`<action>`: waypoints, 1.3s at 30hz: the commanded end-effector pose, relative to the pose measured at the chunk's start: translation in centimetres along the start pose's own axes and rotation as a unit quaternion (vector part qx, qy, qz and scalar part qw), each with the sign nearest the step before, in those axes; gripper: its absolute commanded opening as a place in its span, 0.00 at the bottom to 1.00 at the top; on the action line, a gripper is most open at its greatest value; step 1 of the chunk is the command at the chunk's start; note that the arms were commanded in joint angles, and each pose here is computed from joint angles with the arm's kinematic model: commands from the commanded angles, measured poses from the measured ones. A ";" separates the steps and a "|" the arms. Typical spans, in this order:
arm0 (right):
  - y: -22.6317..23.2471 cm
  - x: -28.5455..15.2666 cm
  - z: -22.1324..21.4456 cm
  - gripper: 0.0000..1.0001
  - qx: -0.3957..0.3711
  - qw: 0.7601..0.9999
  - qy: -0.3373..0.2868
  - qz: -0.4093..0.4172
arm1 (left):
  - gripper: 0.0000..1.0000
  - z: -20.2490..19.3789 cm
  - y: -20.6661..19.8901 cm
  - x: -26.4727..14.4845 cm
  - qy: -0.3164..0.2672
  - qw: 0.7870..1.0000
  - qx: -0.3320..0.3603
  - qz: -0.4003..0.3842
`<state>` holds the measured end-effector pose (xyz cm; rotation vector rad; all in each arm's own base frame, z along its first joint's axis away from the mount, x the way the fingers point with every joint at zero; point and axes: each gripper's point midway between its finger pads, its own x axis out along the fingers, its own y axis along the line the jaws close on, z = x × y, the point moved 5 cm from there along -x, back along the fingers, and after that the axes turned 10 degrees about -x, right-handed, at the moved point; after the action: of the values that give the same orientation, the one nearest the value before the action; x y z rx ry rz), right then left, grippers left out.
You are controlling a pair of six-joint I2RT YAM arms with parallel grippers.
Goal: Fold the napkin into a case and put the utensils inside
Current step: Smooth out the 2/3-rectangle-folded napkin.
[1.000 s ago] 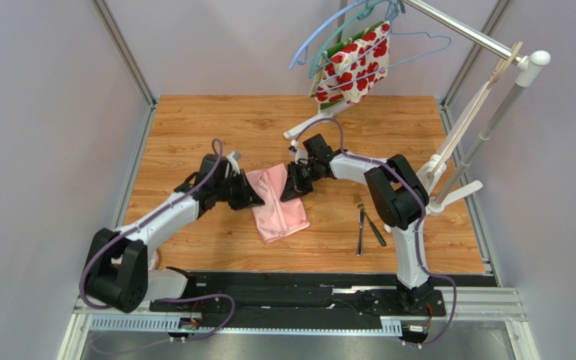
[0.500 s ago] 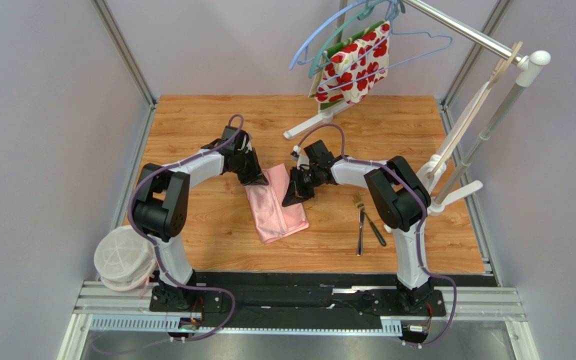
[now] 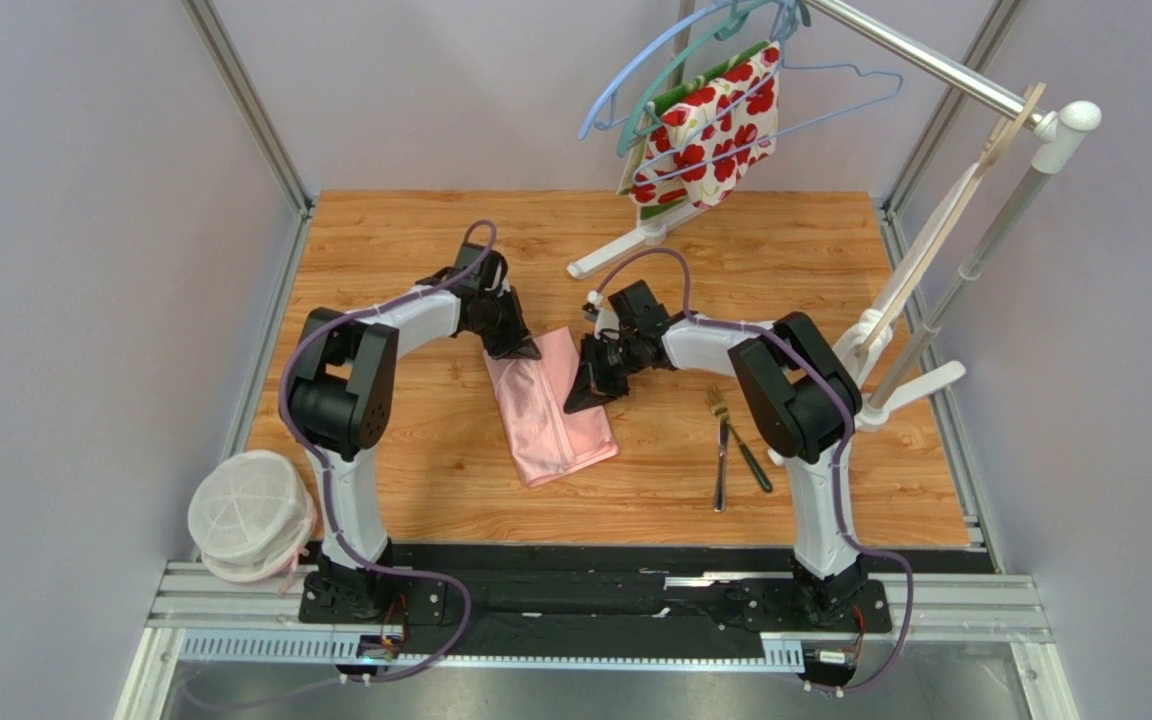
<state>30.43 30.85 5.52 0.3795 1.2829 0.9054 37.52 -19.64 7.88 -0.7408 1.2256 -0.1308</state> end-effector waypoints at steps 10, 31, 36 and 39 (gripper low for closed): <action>-1.3 0.4 -0.4 0.00 -0.005 0.999 -0.009 -0.034 | 0.00 2.3 1.0 0.3 -0.045 0.996 0.022 0.077; -1.0 0.6 0.3 0.00 -0.014 1.000 -0.005 -0.026 | 0.07 1.5 -3.4 -7.1 -0.076 0.995 0.058 -0.019; -0.8 0.5 0.4 0.00 -0.020 0.999 -0.004 -0.025 | 0.00 -0.1 -0.9 -6.7 -0.055 0.998 0.028 -0.025; -0.8 0.5 0.4 0.00 -0.021 0.999 -0.003 -0.025 | 0.00 0.7 0.5 -6.6 -0.052 0.998 0.003 -0.036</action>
<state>30.55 30.93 5.57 0.3750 1.2750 0.9158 35.73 -17.40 14.81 -0.7081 1.0628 -0.1714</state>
